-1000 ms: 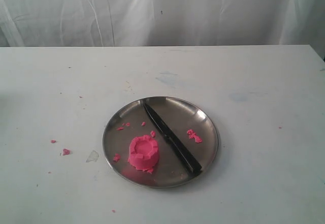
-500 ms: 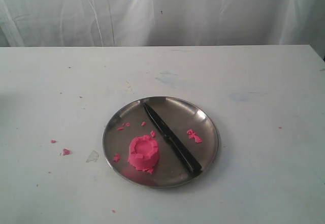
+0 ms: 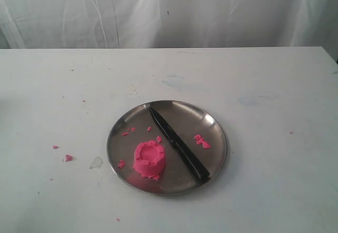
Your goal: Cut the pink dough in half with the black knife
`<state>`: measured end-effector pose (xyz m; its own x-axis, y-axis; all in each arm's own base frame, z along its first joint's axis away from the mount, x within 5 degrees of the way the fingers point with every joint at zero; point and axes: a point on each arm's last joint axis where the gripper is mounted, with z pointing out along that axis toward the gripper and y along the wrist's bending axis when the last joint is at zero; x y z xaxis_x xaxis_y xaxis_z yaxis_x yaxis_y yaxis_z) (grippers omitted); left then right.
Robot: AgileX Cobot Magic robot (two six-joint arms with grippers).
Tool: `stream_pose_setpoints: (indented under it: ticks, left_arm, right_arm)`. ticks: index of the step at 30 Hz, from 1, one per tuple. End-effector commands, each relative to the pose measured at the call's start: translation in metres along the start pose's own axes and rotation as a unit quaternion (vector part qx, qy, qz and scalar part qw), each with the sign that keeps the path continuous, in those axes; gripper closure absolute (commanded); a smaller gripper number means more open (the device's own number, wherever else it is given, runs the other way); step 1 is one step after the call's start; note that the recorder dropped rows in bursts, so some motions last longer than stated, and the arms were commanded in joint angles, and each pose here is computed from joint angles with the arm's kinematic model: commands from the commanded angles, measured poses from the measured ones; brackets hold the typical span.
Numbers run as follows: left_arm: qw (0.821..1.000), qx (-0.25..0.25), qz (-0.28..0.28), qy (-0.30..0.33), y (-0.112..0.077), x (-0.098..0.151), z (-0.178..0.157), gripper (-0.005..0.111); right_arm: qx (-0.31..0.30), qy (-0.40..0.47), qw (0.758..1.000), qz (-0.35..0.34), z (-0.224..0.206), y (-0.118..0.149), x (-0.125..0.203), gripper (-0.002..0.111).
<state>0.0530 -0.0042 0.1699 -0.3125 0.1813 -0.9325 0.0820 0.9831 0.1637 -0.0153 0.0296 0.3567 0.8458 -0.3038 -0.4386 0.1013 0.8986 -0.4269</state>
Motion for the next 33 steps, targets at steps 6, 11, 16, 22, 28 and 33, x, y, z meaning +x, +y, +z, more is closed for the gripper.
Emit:
stream_pose_setpoints:
  ticks: [6, 11, 16, 22, 28, 33]
  left_arm:
    - [1.000, -0.001, -0.005, -0.002, 0.000, 0.000, 0.000, 0.107]
    - [1.000, -0.001, -0.005, -0.002, 0.000, 0.000, 0.000, 0.107]
    - [1.000, -0.001, -0.005, -0.002, 0.000, 0.000, 0.000, 0.107]
    - [1.000, -0.001, -0.005, -0.002, 0.000, 0.000, 0.000, 0.107]
    - [1.000, -0.001, -0.005, -0.002, 0.000, 0.000, 0.000, 0.107]
    - [1.000, -0.001, -0.005, -0.002, 0.000, 0.000, 0.000, 0.107]
  right_arm:
    - [0.033, 0.499, 0.863, -0.080, -0.023, -0.024, 0.079, 0.108]
    - [0.001, 0.504, 0.863, -0.016, -0.020, -0.016, 0.090, 0.108]
    - [-0.008, 0.570, 0.821, 0.040, -0.022, -0.013, 0.098, 0.108]
    - [-0.043, 0.632, 0.764, 0.124, -0.010, 0.001, 0.110, 0.108]
    - [-0.125, 0.675, 0.709, 0.160, 0.008, 0.024, 0.126, 0.108]
    - [-0.169, 0.737, 0.629, 0.180, 0.017, 0.053, 0.158, 0.108]
